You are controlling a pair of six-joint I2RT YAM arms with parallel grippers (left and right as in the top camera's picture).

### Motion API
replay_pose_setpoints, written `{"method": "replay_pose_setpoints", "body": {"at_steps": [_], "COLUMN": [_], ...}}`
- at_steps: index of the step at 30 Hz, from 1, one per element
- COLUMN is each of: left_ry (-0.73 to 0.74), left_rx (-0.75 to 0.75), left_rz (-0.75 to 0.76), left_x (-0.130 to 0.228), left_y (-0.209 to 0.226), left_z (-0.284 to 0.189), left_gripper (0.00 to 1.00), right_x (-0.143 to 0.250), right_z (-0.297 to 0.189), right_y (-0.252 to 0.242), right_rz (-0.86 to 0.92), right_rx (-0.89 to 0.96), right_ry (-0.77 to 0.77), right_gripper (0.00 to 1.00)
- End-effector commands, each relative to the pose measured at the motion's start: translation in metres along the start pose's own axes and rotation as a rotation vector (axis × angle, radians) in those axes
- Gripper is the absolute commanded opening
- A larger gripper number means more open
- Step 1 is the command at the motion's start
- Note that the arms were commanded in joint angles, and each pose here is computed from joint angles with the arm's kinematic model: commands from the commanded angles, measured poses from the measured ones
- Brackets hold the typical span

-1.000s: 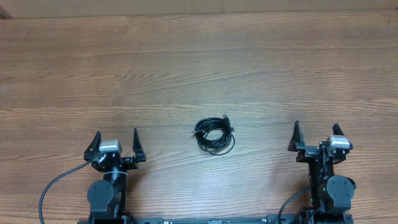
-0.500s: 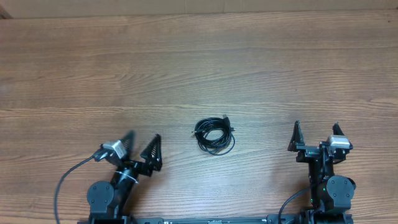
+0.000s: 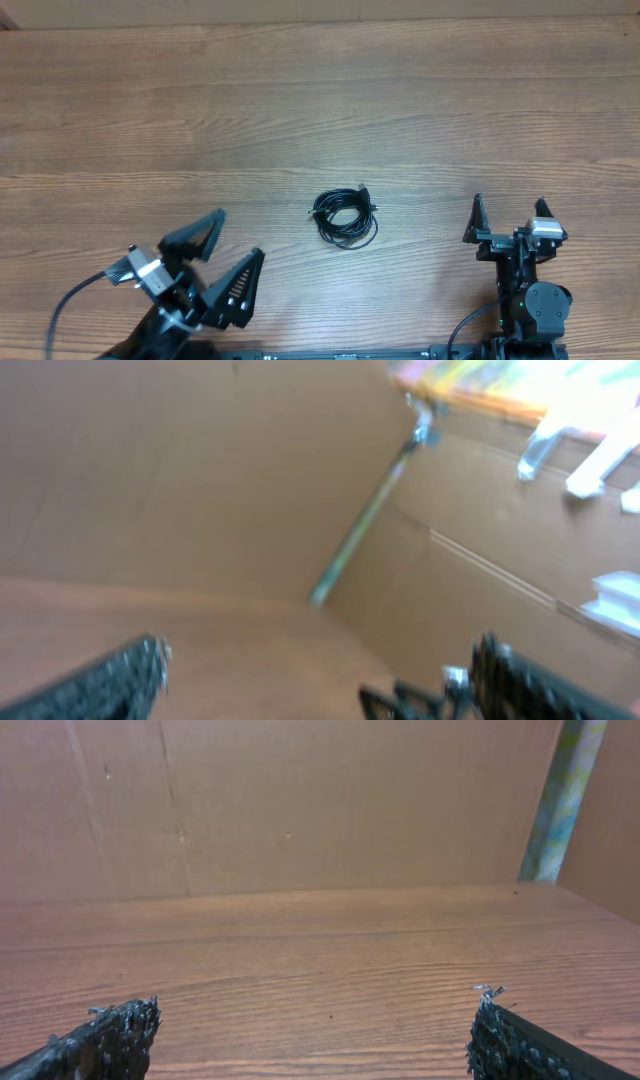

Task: Untangle cables
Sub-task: 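Move the left gripper over the coiled black cable bundle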

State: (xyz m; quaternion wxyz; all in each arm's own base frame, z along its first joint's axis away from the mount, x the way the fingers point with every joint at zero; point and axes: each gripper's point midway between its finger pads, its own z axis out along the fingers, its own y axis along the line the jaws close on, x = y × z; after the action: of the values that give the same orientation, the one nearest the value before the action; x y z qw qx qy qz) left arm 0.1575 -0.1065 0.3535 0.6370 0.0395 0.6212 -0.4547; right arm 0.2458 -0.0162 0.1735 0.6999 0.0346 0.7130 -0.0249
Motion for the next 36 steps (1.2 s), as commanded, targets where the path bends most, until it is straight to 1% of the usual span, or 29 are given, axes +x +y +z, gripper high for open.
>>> {"method": "replay_pose_setpoints", "body": {"at_steps": [1, 3, 7, 11, 12, 13, 15, 17, 19, 21, 23, 25, 28, 32, 36], "left_ry": [0.075, 0.162, 0.352, 0.565, 0.663, 0.708, 0.798, 0.845, 0.870, 0.890, 0.925, 0.961, 1.022, 1.081, 1.102], "left_rx": [-0.120, -0.200, -0.288, -0.401, -0.437, -0.445, -0.415, -0.300, -0.179, -0.178, -0.268, -0.390, -0.556, -0.700, -0.835], "left_rz": [0.223, 0.203, 0.153, 0.047, -0.008, -0.042, -0.138, -0.240, -0.272, -0.295, -0.296, -0.298, -0.258, -0.183, -0.095], "left_x": [-0.045, -0.056, -0.064, -0.059, -0.051, -0.046, -0.035, -0.028, -0.026, -0.023, -0.015, -0.006, 0.010, 0.031, 0.049], "left_y": [-0.027, -0.027, -0.026, -0.010, -0.004, -0.002, -0.005, -0.019, -0.030, -0.025, -0.009, 0.006, 0.021, 0.027, 0.037], "left_z": [0.000, 0.002, 0.010, 0.015, 0.015, 0.015, 0.019, 0.031, 0.042, 0.047, 0.048, 0.045, 0.042, 0.043, 0.052], "left_gripper": [1.00, 1.00, 1.00, 1.00, 1.00, 1.00, 1.00, 1.00, 1.00, 1.00, 1.00, 1.00, 1.00, 1.00, 1.00], "right_x": [0.002, 0.002, 0.002, 0.002, 0.002, 0.002, 0.002, 0.002, 0.002, 0.002, 0.002, 0.002, 0.002, 0.002, 0.002], "right_z": [0.000, 0.000, 0.000, 0.000, 0.000, 0.000, 0.000, 0.000, 0.000, 0.000, 0.000, 0.000, 0.000, 0.000, 0.000], "right_y": [-0.001, -0.001, -0.001, -0.001, -0.001, -0.001, -0.001, -0.001, -0.001, -0.001, -0.001, -0.001, -0.001, -0.001, -0.001], "right_rz": [0.002, 0.002, 0.002, 0.002, 0.002, 0.002, 0.002, 0.002, 0.002, 0.002, 0.002, 0.002, 0.002, 0.002, 0.002], "right_rx": [0.005, 0.005, 0.005, 0.005, 0.005, 0.005, 0.005, 0.005, 0.005, 0.005, 0.005, 0.005, 0.005, 0.005, 0.005], "right_ry": [-0.004, -0.004, -0.004, -0.004, -0.004, -0.004, -0.004, -0.004, -0.004, -0.004, -0.004, -0.004, -0.004, -0.004, -0.004], "right_gripper": [1.00, 1.00, 1.00, 1.00, 1.00, 1.00, 1.00, 1.00, 1.00, 1.00, 1.00, 1.00, 1.00, 1.00, 1.00]}}
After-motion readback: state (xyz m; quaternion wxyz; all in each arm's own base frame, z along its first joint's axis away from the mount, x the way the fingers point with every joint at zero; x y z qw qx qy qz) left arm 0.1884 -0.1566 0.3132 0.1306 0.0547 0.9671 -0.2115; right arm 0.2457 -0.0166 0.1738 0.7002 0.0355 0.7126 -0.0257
